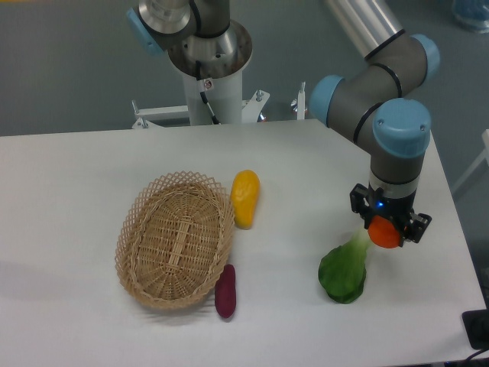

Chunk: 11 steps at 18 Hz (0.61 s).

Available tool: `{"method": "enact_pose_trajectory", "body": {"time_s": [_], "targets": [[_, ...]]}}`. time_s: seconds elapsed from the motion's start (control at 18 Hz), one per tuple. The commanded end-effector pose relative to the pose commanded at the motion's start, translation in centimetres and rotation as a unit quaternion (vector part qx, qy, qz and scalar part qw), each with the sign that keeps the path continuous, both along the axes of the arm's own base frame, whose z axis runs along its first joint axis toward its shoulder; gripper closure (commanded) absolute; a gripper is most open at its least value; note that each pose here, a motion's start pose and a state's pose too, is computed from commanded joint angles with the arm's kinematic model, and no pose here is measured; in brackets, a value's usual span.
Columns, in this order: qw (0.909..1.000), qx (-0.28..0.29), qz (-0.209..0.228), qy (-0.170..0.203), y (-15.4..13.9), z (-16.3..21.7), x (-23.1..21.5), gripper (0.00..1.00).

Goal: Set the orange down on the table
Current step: 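Carry the held orange with the gripper and lower it beside the bok choy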

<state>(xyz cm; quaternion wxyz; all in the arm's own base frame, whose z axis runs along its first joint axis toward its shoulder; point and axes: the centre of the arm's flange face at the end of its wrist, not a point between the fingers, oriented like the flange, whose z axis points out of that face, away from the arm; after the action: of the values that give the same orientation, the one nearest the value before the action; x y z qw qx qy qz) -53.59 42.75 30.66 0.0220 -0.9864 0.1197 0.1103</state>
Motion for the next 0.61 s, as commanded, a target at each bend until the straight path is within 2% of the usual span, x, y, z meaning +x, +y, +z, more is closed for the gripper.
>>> {"method": "enact_pose_trajectory", "body": {"time_s": [0.28,0.61], "targets": [[0.9998,0.008,0.018,-0.001,1.4,0.1,1.1,0.36],[0.9994,0.002,0.035,0.000,4.9,-0.6,4.0,0.36]]}}
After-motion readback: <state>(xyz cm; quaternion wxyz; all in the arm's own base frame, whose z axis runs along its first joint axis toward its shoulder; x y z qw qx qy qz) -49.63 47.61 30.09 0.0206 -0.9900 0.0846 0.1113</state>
